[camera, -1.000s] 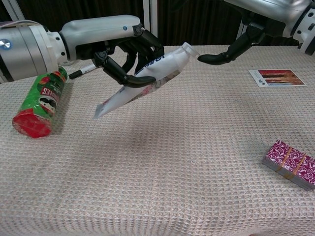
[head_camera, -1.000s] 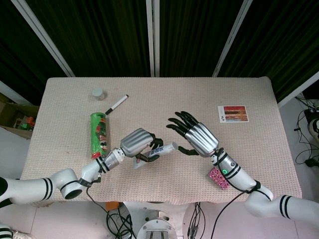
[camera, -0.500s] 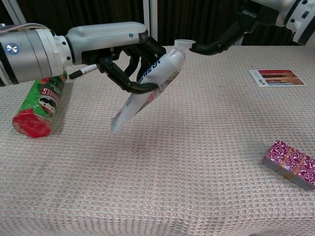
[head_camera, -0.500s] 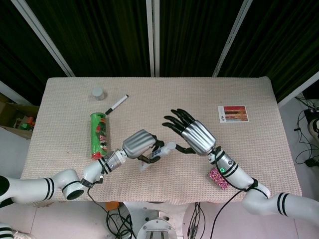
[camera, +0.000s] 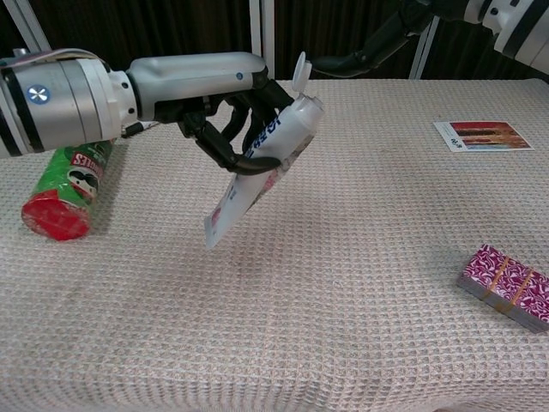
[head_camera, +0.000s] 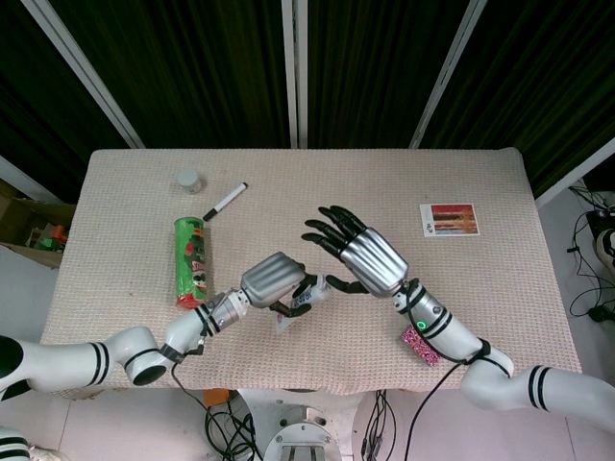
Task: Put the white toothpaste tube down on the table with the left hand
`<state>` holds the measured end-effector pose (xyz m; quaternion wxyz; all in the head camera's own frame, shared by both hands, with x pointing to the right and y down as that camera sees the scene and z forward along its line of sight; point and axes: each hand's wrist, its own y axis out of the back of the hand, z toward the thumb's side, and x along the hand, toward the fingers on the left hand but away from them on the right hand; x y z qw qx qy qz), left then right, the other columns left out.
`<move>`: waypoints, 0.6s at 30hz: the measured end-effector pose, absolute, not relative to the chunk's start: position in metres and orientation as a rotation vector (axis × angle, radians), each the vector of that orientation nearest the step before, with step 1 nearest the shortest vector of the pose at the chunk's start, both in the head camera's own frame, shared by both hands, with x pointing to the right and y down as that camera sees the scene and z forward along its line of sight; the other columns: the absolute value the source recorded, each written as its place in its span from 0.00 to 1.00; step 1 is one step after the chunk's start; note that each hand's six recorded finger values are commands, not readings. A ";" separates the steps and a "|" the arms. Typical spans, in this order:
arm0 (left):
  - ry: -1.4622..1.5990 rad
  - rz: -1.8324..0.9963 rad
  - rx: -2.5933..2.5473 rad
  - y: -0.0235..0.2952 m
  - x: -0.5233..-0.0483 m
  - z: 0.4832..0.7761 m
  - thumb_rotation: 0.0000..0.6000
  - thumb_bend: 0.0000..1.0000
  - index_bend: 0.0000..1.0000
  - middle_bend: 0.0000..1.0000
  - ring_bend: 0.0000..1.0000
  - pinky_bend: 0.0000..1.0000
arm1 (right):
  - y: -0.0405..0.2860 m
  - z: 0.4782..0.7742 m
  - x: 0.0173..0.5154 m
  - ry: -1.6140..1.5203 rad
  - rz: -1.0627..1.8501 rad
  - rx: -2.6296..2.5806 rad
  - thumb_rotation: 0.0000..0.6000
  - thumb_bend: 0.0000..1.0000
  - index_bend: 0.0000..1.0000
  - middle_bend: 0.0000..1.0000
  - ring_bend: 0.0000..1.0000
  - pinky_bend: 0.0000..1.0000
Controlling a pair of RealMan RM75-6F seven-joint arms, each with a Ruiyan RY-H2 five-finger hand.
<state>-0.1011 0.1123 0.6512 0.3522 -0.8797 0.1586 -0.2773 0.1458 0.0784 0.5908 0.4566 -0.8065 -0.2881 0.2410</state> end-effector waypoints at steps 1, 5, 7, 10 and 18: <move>0.409 -0.718 -2.276 0.113 -0.101 0.651 0.82 0.75 0.60 0.67 0.56 0.64 | 0.078 0.591 0.145 -0.709 0.593 -1.988 1.00 0.22 0.22 0.17 0.01 0.13; 0.405 -0.725 -2.269 0.113 -0.101 0.652 0.81 0.75 0.60 0.67 0.56 0.64 | 0.077 0.592 0.143 -0.709 0.595 -1.988 1.00 0.22 0.22 0.17 0.01 0.13; 0.407 -0.732 -2.269 0.113 -0.102 0.652 0.81 0.75 0.60 0.67 0.56 0.63 | 0.077 0.592 0.144 -0.710 0.597 -1.986 1.00 0.22 0.22 0.17 0.01 0.13; 0.420 -0.744 -2.264 0.111 -0.106 0.654 0.80 0.75 0.60 0.67 0.56 0.63 | 0.077 0.590 0.149 -0.720 0.602 -1.980 1.00 0.22 0.22 0.17 0.01 0.13; 0.440 -0.822 -2.195 0.102 -0.128 0.662 0.80 0.75 0.60 0.67 0.56 0.63 | 0.081 0.586 0.195 -0.774 0.685 -1.916 1.00 0.22 0.22 0.17 0.01 0.13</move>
